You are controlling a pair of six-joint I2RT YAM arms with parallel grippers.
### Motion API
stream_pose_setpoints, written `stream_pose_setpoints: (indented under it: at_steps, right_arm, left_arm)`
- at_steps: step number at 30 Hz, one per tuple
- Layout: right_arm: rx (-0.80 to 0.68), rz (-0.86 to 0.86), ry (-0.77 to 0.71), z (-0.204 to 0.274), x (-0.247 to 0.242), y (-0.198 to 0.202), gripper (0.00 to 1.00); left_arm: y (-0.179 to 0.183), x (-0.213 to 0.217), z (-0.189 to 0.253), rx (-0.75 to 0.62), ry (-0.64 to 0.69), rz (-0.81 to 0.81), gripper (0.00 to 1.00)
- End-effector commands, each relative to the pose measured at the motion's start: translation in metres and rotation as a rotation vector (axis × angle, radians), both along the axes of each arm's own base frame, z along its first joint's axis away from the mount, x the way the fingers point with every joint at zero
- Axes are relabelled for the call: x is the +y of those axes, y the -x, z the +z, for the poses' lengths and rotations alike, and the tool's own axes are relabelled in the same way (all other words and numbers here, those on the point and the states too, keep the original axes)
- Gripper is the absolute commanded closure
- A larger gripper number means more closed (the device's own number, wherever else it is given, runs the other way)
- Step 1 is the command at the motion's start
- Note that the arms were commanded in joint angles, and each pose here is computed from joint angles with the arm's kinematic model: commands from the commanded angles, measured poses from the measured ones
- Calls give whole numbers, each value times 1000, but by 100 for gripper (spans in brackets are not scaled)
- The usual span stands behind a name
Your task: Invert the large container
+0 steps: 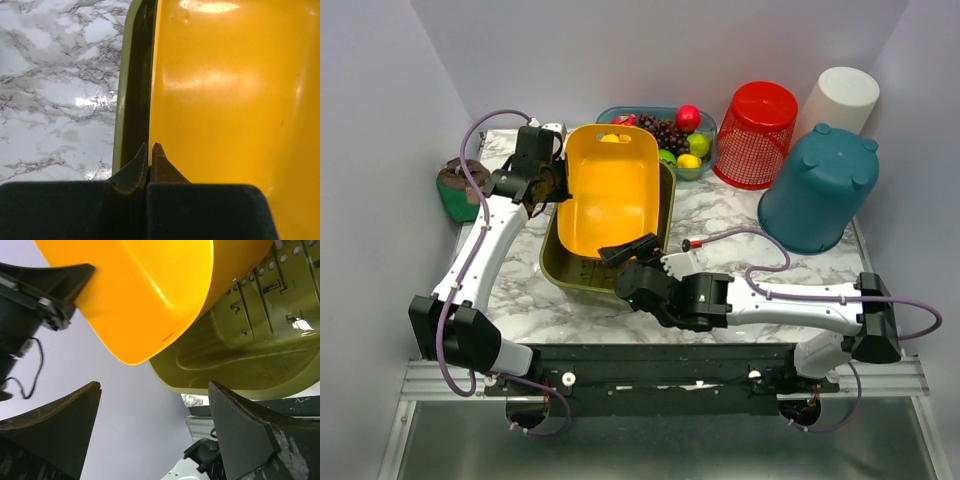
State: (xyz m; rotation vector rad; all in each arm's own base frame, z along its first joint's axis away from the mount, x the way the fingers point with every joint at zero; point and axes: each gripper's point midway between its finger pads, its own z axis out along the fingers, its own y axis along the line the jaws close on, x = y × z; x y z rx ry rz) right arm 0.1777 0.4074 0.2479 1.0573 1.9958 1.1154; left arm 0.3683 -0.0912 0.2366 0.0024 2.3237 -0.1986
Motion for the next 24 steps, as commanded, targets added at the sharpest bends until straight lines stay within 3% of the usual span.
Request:
stream_pose_setpoints:
  at_steps: [1, 8, 23, 24]
  right_arm:
    - [103, -224, -223, 8, 1, -14, 5]
    - [152, -333, -236, -5, 3, -36, 15]
    - [238, -308, -291, -17, 21, -52, 30]
    - [248, -302, -295, -18, 23, -51, 35]
  left_arm:
    - [-1, -18, 39, -93, 72, -97, 100]
    - [10, -22, 43, -96, 87, -137, 100]
    - [17, -22, 47, -121, 59, -211, 100]
    - [17, -21, 49, -133, 59, -210, 100]
